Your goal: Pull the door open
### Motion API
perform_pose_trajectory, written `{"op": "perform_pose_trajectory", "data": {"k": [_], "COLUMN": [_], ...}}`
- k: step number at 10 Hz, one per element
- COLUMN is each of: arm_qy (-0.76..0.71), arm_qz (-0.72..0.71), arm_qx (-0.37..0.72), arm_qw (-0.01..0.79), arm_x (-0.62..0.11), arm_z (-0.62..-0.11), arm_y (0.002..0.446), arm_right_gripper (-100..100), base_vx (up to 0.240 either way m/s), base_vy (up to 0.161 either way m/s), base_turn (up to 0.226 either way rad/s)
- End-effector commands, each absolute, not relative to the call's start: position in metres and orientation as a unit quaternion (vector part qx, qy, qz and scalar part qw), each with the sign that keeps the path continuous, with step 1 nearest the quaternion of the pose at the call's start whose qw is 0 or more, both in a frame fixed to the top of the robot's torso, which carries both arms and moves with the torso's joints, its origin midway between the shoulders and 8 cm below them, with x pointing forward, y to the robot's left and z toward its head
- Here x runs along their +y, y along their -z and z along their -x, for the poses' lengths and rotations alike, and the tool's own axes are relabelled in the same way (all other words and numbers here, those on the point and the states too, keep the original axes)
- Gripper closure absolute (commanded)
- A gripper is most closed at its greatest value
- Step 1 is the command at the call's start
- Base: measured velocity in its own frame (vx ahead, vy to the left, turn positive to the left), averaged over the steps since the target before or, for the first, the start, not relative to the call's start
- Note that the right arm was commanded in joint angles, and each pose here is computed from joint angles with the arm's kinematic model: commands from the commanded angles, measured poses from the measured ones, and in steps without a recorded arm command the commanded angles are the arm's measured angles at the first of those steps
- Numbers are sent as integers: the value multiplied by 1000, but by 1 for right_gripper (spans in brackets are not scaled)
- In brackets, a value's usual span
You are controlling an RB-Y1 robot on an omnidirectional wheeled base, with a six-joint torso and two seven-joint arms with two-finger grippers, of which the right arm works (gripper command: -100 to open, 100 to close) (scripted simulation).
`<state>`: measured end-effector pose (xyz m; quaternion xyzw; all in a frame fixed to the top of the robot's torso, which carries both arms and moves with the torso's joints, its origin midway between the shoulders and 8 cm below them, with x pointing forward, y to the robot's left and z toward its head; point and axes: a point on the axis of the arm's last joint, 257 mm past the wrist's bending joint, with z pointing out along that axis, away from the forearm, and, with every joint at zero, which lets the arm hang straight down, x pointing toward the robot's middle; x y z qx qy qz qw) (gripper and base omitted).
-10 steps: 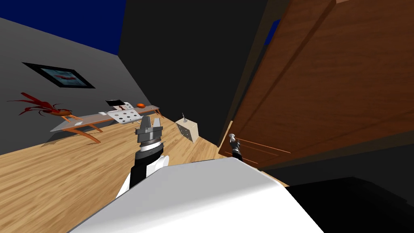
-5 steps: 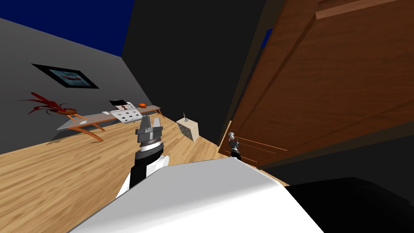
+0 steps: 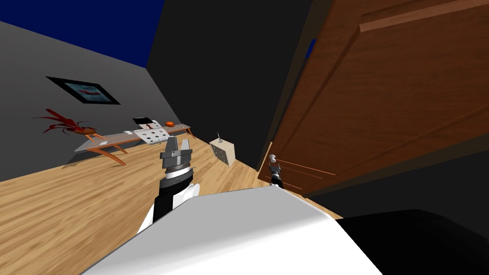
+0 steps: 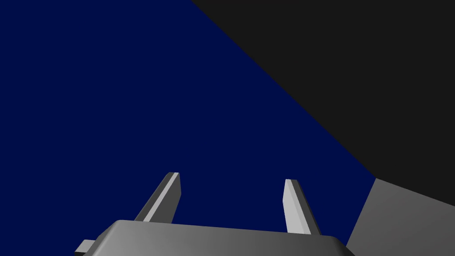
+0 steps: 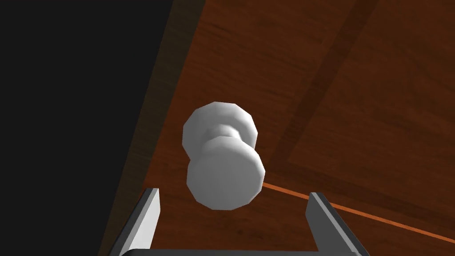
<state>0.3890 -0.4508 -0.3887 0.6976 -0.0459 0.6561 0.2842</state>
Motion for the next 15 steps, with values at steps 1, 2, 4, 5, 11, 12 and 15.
{"op": "perform_pose_trajectory", "data": {"k": [1,2,4,5,11,12,15], "arm_qy": [-664,-666,-675,-678,-685,-684,-683], "arm_qz": [-697,-697,-695,-693,-688,-687,-684], "arm_qx": [-71,-75,-107,-122,-161,-163,-171], "arm_qw": [260,256,225,210,180,181,189], "arm_x": [-446,-446,-440,-438,-446,-450,-473], "arm_z": [-393,-393,-398,-400,-397,-395,-382], "arm_y": [390,390,390,391,392,392,392], "arm_right_gripper": [-100,-100,-100,-100,-100,-100,-100], "base_vx": [-94,-57,-58,-79,-24,190,176], "base_vy": [6,8,9,9,-1,-65,-53], "base_turn": [13,4,11,12,19,103,79]}}
